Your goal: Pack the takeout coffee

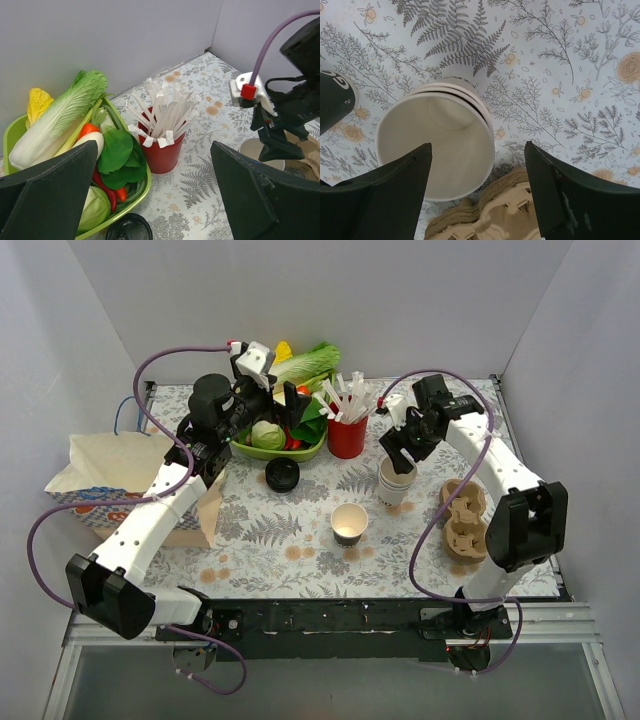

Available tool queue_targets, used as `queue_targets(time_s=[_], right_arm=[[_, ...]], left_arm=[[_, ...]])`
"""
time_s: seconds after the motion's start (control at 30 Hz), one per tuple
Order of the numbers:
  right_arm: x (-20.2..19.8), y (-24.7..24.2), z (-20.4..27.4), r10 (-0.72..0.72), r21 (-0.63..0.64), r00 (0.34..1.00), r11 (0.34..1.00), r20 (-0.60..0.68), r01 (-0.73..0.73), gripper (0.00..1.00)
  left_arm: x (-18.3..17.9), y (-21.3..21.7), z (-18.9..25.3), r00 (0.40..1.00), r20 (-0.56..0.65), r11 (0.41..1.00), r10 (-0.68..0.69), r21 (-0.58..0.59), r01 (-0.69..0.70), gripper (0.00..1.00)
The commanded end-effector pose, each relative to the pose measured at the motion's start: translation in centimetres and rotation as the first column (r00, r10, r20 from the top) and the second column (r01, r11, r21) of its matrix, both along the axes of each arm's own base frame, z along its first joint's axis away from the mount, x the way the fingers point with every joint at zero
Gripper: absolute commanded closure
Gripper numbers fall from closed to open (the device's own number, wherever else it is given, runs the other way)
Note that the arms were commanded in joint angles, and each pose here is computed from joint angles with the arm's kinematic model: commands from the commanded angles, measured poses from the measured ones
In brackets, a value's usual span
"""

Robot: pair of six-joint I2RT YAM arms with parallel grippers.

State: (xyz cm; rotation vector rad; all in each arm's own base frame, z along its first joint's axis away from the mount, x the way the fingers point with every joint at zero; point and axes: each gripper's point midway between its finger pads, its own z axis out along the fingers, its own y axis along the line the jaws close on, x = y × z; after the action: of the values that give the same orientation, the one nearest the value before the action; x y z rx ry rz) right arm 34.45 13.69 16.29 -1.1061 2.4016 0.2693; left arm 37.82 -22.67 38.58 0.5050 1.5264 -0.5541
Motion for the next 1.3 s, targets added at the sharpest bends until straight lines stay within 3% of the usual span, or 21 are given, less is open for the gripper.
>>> queue_targets(time_s=[0.0, 0.13, 0.27, 0.77, 1.03, 1.27], right_arm=[[0.7, 0.4, -0.1, 0.014, 0.007, 0.999, 1.000, -0.034, -0.014, 0.19], [1.1, 0.0, -0.9, 0.004, -0.019, 0.999, 1.000, -0.043, -0.005, 0.21], [1.4, -0.1, -1.5, 0.011, -0.033, 0.999, 0.999, -0.049, -0.012, 0.31], [3.2, -3.1, -3.5, -0.097, -0.099, 0.995, 0.991, -0.023, 0.095, 0.36], [3.5, -3.0, -3.9, -0.104, -0.039, 0.991, 0.994, -0.082, 0.101, 0.41], [2.3, -2.4, -4.7, -0.074, -0.005, 0.988, 0.997, -0.136, 0.074, 0.55]], left_arm=[[-0.9, -0.1, 1.7, 1.000, 0.015, 1.000, -0.026, -0.017, 0.026, 0.02], [-1.0, 0.0, 1.7, 1.000, 0.016, 1.000, -0.026, -0.010, 0.026, 0.02], [-0.9, 0.0, 1.8, 1.000, 0.019, 1.000, -0.025, -0.007, 0.025, 0.02], [-0.8, -0.4, 1.5, 0.999, 0.003, 0.999, -0.046, -0.008, 0.046, 0.02], [-0.7, -0.7, 1.4, 0.998, -0.006, 0.998, -0.055, -0.004, 0.055, 0.02], [-0.7, -0.9, 1.4, 0.998, -0.009, 0.998, -0.066, -0.008, 0.066, 0.02]])
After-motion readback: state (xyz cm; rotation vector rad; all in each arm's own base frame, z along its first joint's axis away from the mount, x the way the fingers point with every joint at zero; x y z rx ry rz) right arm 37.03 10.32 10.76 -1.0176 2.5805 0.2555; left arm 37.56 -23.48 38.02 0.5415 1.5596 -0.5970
